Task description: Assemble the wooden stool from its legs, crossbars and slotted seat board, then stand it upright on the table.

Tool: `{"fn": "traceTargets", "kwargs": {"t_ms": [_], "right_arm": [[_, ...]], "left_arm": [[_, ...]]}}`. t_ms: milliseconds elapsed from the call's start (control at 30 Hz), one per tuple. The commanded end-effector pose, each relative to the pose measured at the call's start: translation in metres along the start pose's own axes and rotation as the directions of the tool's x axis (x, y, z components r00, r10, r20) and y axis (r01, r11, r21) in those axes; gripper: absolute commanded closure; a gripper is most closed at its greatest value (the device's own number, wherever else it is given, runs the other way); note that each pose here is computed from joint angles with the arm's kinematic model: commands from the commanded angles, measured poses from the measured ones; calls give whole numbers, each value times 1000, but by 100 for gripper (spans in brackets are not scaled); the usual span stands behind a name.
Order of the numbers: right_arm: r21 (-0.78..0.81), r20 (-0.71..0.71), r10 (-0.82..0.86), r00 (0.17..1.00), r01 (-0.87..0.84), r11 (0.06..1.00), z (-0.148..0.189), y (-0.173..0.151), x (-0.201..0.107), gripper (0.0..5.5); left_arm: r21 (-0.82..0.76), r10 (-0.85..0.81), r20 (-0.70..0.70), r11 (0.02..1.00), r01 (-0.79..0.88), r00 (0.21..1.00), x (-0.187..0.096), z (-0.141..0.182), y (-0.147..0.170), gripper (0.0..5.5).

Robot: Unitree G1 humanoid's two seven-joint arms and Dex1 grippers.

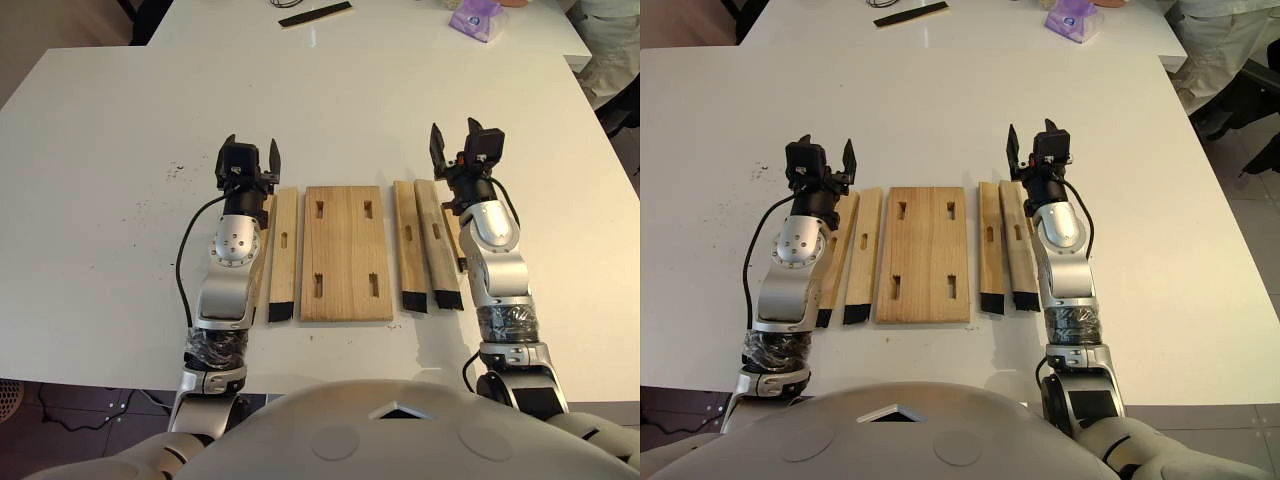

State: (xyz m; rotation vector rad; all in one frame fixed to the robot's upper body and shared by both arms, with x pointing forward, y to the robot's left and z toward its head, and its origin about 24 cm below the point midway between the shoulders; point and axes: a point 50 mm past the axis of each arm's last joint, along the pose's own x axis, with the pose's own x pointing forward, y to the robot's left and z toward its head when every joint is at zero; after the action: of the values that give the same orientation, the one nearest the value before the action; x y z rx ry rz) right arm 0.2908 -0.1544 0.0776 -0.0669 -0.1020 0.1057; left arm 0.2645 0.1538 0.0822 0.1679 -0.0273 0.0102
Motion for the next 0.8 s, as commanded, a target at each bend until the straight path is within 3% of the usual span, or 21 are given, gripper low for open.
{"fn": "traceTargets", "kwargs": {"t_ms": [33,367,533,800], "right_arm": [[2,9,-3,1000,3,1000,2,1,4,237],[-22,-28,72,997,-72,997,-5,13,3,237],[-18,-36,31,999,-32,999,-8,12,3,237],[-29,-21,25,999,-26,999,-4,6,11,237]], "left_arm": [[-5,-28,-22,1000,28,999,0,-4,-2,209],[-43,12,-12,999,-13,1000,-3,-8,8,209],[-72,-7,14,997,8,1000,4,-1,-11,209],[-69,26,-6,997,-26,1000,6,-8,1,209]]}}
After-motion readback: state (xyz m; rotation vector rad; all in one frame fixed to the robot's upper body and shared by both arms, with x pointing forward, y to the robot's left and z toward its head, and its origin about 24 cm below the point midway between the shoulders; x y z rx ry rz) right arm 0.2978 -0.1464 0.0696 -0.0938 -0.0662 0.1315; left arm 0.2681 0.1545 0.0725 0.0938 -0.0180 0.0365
